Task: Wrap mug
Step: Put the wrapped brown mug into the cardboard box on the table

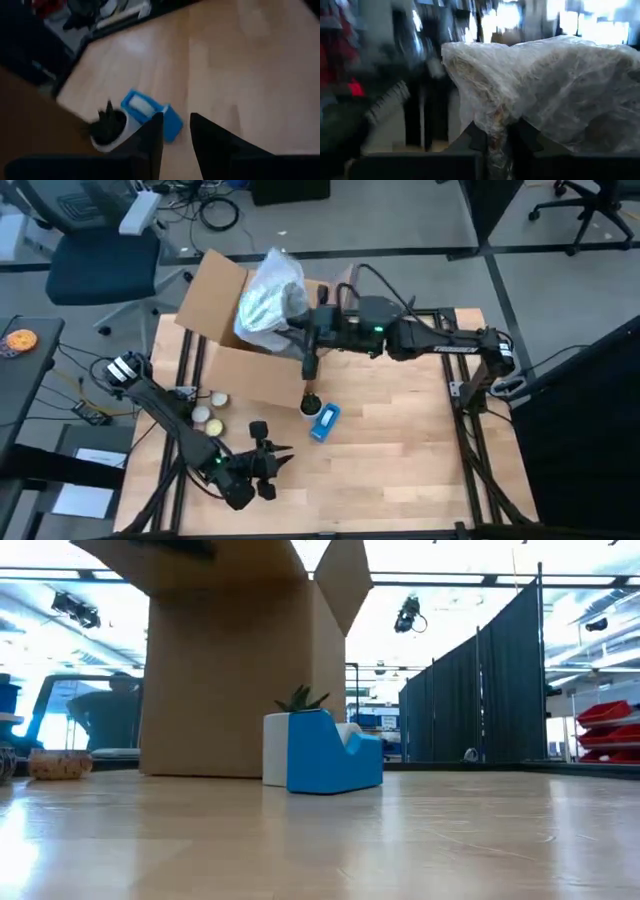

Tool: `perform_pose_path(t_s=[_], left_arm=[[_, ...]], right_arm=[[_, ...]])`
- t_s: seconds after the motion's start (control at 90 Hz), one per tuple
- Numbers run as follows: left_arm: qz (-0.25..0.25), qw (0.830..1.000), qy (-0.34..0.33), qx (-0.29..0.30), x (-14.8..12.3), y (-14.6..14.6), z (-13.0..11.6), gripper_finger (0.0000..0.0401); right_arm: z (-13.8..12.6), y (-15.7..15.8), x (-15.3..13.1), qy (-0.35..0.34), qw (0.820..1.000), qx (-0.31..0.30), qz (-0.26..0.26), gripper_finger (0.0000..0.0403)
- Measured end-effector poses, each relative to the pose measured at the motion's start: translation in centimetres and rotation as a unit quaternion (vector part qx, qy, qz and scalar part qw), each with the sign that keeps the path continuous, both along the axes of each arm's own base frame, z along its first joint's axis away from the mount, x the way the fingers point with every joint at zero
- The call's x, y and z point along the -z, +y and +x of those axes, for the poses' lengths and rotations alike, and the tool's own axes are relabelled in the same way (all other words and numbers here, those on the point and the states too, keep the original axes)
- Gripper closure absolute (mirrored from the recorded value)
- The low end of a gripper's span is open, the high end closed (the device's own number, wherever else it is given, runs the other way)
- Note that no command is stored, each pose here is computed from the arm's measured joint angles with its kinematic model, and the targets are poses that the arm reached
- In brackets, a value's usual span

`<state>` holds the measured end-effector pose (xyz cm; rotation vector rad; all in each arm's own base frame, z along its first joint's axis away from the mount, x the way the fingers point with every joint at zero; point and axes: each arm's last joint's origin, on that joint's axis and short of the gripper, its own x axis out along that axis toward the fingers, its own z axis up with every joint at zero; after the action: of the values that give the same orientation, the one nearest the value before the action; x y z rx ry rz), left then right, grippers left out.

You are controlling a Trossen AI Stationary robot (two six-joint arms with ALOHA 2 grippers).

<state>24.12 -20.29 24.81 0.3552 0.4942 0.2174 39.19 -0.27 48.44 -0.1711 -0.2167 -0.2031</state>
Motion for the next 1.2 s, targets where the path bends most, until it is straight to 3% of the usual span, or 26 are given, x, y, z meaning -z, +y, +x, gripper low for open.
perform_pose_path(t_s=[0.122,0.4,0.567,0.644,0.778,0.922,0.978,1.2], left_arm=[[0.012,1.0,-0.002,0.009,-1.6,0.2,-0.2,0.0319],[0.059,0.998,-0.009,-0.016,-2.1,1.0,-0.4,0.0319],[0.06,0.998,-0.008,-0.023,-2.1,1.3,-0.1,0.0319],[0.06,0.998,-0.008,-0.027,-2.1,1.5,0.0,0.0319],[0.061,0.998,-0.004,-0.025,-2.1,1.6,0.0,0.0319],[0.062,0.998,-0.002,-0.021,-2.0,1.4,-0.1,0.0319],[0.062,0.998,-0.001,-0.019,-2.0,1.3,-0.2,0.0319],[0.052,0.999,-0.006,-0.016,-2.0,0.9,-0.6,0.0319]], right_arm=[[0.8,-1.6,-0.1,-0.043,0.998,0.035,-0.035,0.0387],[4.6,-7.7,4.4,-0.031,0.997,0.075,-0.012,0.0387],[7.4,-11.3,9.7,0.043,0.993,0.109,0.03,0.0387],[7.8,-11.8,10.8,0.069,0.991,0.105,0.042,0.0387],[7.8,-11.6,13.3,0.191,0.973,0.12,0.054,0.0387],[6.8,-9.2,12.7,0.255,0.96,0.113,0.022,0.0387],[6.2,-8.4,13.1,0.292,0.949,0.111,0.035,0.0387],[1.7,-5.7,9.1,0.341,0.934,0.103,0.031,0.0387]])
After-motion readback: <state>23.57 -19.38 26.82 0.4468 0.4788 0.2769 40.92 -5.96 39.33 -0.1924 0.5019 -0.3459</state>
